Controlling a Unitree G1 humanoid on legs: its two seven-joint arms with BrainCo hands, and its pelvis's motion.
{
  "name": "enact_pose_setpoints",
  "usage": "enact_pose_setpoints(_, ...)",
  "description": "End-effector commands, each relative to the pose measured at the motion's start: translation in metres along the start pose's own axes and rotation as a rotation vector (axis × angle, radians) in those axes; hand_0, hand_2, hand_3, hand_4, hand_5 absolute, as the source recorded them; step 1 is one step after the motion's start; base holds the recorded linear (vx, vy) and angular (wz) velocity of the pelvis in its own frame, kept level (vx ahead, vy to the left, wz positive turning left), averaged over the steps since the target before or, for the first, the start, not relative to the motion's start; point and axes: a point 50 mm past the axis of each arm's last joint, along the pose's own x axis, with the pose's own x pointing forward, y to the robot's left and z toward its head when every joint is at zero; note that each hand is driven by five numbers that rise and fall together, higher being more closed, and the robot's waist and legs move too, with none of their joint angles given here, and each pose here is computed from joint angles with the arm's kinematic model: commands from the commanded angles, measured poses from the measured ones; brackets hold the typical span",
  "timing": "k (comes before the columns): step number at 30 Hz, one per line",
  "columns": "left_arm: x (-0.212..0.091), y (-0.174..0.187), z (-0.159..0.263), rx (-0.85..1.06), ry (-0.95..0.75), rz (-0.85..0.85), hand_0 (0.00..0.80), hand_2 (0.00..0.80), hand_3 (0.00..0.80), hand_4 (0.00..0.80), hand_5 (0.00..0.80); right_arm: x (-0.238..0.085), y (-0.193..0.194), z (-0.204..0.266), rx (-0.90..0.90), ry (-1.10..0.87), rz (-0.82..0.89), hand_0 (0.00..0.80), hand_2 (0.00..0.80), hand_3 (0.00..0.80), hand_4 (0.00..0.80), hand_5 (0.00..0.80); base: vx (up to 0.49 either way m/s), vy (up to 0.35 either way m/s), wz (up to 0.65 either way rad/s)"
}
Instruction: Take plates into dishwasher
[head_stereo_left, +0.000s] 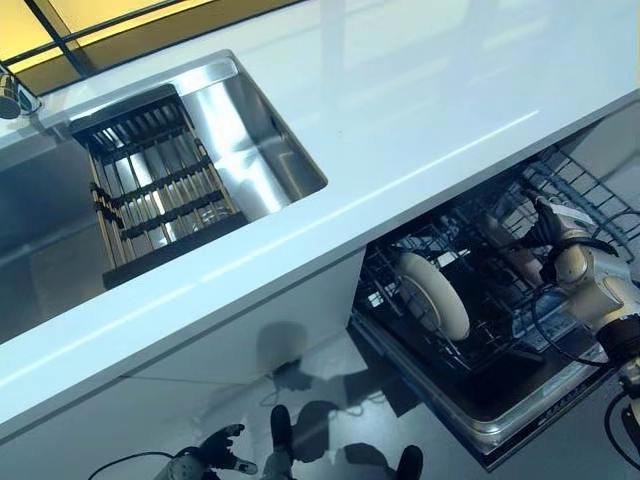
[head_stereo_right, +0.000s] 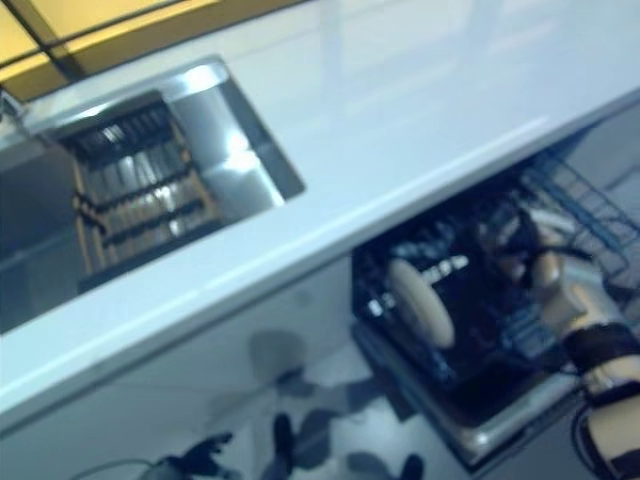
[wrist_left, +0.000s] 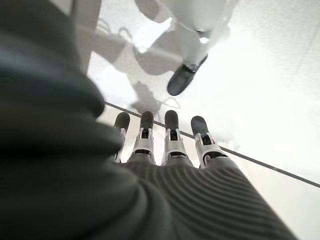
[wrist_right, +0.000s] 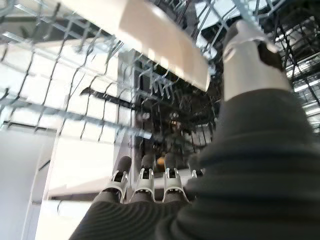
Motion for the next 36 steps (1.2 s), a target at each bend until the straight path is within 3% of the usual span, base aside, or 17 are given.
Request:
enact_pose_setpoints(1, -0.005, -0.011, -0.024, -0.004, 0.075, -0.007, 0.000, 0.000, 0.000, 0.000, 0.000, -0.006, -0.033, -0.009, -0.024, -0.040, -0.086, 0.000, 0.000, 0.000, 0.000, 0.000, 0.000, 0.000, 0.00)
enact_pose_setpoints(9, -0.010, -0.019, -0.042, -0.021, 0.133, -0.013, 0.000, 0.000, 0.000, 0.000, 0.000, -0.022, -0.028, -0.014, -0.027, -0.088, -0.065, 0.000, 0.000, 0.000, 0.000, 0.000, 0.031, 0.035, -0.12)
enact_pose_setpoints(17, -0.017, -0.034, -0.060, -0.054, 0.192, -0.020, 0.000, 0.000, 0.000, 0.000, 0.000, -0.053, -0.008, -0.045, 0.197, -0.004, -0.130, 0.000, 0.000, 0.000, 0.000, 0.000, 0.025, 0.023, -0.06)
enact_pose_setpoints(20, -0.019, -0.038, -0.068, -0.070, 0.222, -0.016, 0.000, 0.000, 0.000, 0.000, 0.000, -0.065, 0.002, -0.054, 0.365, 0.043, -0.160, 0.000, 0.000, 0.000, 0.000, 0.000, 0.035, 0.031, -0.02)
enact_pose_setpoints(27, -0.020, -0.045, -0.074, -0.108, 0.242, -0.007, 0.000, 0.000, 0.000, 0.000, 0.000, -0.095, 0.056, -0.078, 0.944, 0.259, -0.209, 0.000, 0.000, 0.000, 0.000, 0.000, -0.001, 0.018, -0.09)
enact_pose_setpoints(31, -0.018, -0.050, -0.071, -0.108, 0.237, -0.021, 0.000, 0.000, 0.000, 0.000, 0.000, -0.113, 0.102, -0.091, 1.306, 0.420, -0.148, 0.000, 0.000, 0.000, 0.000, 0.000, 0.008, -0.002, -0.02)
enact_pose_setpoints(36, -0.013, -0.051, -0.061, -0.089, 0.202, -0.035, 0.000, 0.000, 0.000, 0.000, 0.000, -0.130, 0.149, -0.092, 1.566, 0.578, -0.060, 0.000, 0.000, 0.000, 0.000, 0.000, 0.000, 0.000, 0.00)
